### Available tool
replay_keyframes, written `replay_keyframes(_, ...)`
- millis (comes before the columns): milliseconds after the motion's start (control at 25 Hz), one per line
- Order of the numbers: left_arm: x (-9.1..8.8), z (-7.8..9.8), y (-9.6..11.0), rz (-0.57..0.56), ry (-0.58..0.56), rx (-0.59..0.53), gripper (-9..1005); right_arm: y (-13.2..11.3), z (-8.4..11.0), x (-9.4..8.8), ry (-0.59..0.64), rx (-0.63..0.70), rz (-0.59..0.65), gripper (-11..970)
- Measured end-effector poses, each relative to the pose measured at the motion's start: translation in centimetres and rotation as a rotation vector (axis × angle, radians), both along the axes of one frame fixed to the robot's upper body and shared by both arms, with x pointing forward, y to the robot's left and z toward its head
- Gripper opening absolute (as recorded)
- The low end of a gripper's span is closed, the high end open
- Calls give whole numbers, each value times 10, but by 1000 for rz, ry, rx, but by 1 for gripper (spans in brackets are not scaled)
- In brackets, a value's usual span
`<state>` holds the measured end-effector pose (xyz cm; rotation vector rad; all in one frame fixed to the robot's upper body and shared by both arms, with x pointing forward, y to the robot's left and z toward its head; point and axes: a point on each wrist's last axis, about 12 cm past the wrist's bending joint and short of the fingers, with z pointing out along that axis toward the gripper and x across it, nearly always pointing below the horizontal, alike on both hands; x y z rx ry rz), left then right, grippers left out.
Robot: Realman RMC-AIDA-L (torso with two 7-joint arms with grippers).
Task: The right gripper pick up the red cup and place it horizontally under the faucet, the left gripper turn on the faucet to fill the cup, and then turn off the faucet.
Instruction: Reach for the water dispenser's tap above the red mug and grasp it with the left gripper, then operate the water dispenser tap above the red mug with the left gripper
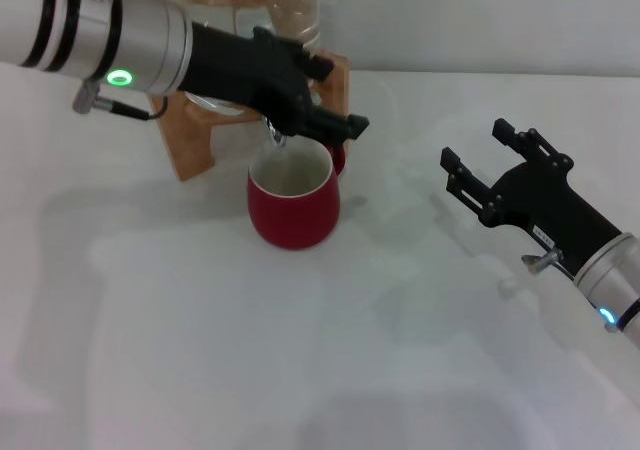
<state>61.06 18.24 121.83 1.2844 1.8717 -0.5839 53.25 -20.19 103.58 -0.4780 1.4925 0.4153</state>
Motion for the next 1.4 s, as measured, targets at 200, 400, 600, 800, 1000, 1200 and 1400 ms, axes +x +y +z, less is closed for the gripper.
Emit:
replay_keyframes(200,-2,12,-4,-10,-50,-11,861,0,0,0,-1,0,-1,729)
replay_keyframes(400,-9,12,0,-1,-53,-53,861,-2,1,2,-3,3,-12,729)
replay_keyframes(600,-22,6,18,46,-50,-116,861,-4,1,3,-4,4,-20,729)
replay_keyframes(800,-38,-7,40,111,-40,-177,862,-7,0,1,-1,6,-31,729)
replay_keyframes(1000,-50,-19,55,150,-47,-232,861,-8,-1,1,4,1,-35,729)
replay_keyframes(1200,-53,-32,59,159,-26,-244,861,-8,-2,0,10,4,-33,729)
replay_keyframes(1400,-51,-38,57,154,-6,-236,862,-8,-3,-1,13,5,-32,729)
